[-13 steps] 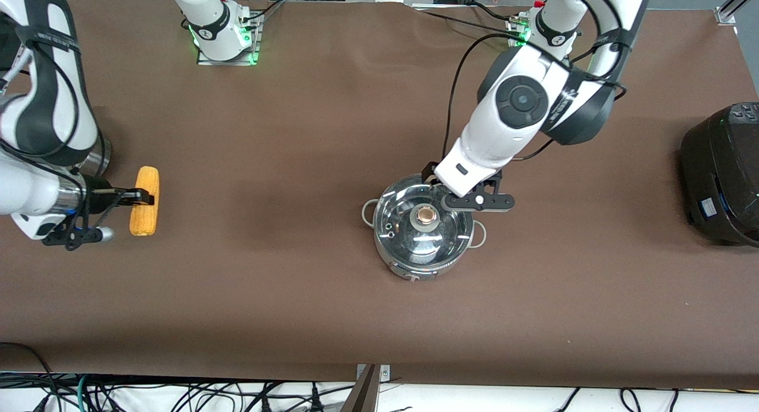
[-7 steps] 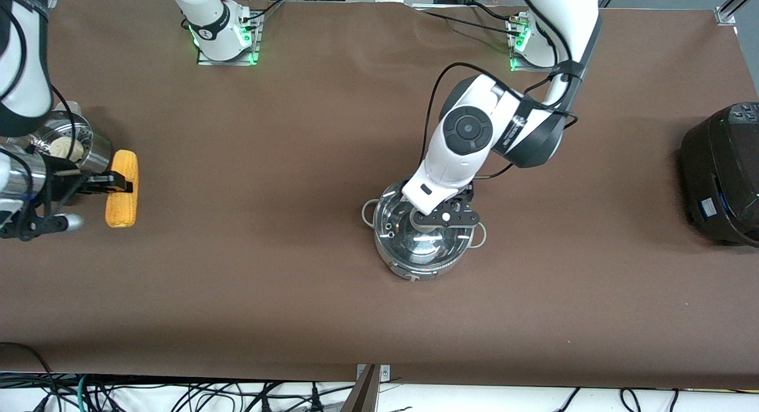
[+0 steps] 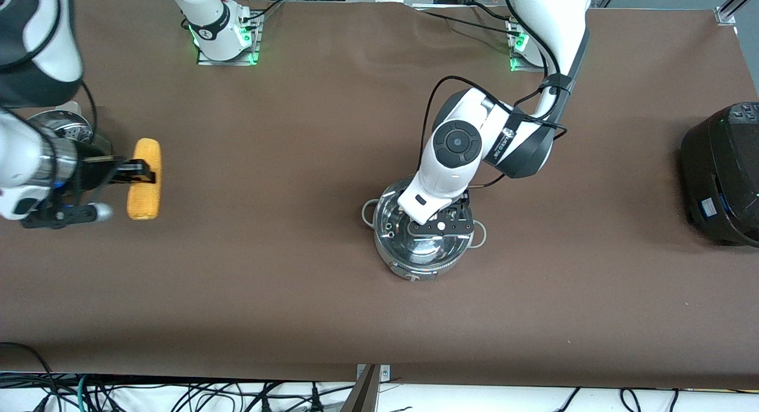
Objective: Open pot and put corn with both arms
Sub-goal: 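Grasp the glass lid knob with the left gripper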
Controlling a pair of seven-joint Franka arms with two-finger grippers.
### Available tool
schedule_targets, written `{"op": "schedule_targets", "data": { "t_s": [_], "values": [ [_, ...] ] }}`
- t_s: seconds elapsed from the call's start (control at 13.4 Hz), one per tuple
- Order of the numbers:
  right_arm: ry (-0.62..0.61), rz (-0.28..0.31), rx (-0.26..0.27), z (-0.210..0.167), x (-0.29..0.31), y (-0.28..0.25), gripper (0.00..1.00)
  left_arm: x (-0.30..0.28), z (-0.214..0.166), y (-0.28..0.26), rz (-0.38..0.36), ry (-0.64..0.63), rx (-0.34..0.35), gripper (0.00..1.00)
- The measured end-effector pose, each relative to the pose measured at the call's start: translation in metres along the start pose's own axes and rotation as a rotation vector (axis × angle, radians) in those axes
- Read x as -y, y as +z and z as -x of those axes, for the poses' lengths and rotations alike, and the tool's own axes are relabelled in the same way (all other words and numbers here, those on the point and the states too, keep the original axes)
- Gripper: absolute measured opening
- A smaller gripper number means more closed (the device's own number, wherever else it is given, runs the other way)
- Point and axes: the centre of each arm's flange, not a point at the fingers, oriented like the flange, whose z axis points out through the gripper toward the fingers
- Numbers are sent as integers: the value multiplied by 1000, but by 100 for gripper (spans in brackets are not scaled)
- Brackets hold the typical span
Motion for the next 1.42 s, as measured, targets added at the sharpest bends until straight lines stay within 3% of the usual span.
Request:
{"op": "schedule_targets", "data": {
  "t_s": [0.22, 0.52, 0.6, 0.82, 0.97, 1.05, 1.2, 1.42],
  "values": [
    [45, 27, -23, 6, 80, 9, 26, 1, -5, 6, -14, -7, -8, 98],
    [70, 28, -27, 5, 76, 8, 26, -1, -6, 15, -17, -10, -7, 95],
    [73, 28, -28, 4, 74, 7, 26, -1, -7, 16, -16, -10, -8, 88],
    [74, 28, -28, 4, 74, 7, 26, -2, -7, 15, -14, -11, -10, 82],
    [74, 28, -28, 4, 74, 7, 26, -3, -7, 14, -13, -10, -13, 70],
    [74, 28, -28, 4, 74, 7, 26, -4, -6, 14, -12, -9, -13, 70],
    [74, 28, -28, 4, 74, 7, 26, -7, -5, 11, -6, -5, -21, 54],
    [74, 28, -28, 4, 74, 7, 26, -7, -5, 12, -8, -6, -21, 51]
  ]
}}
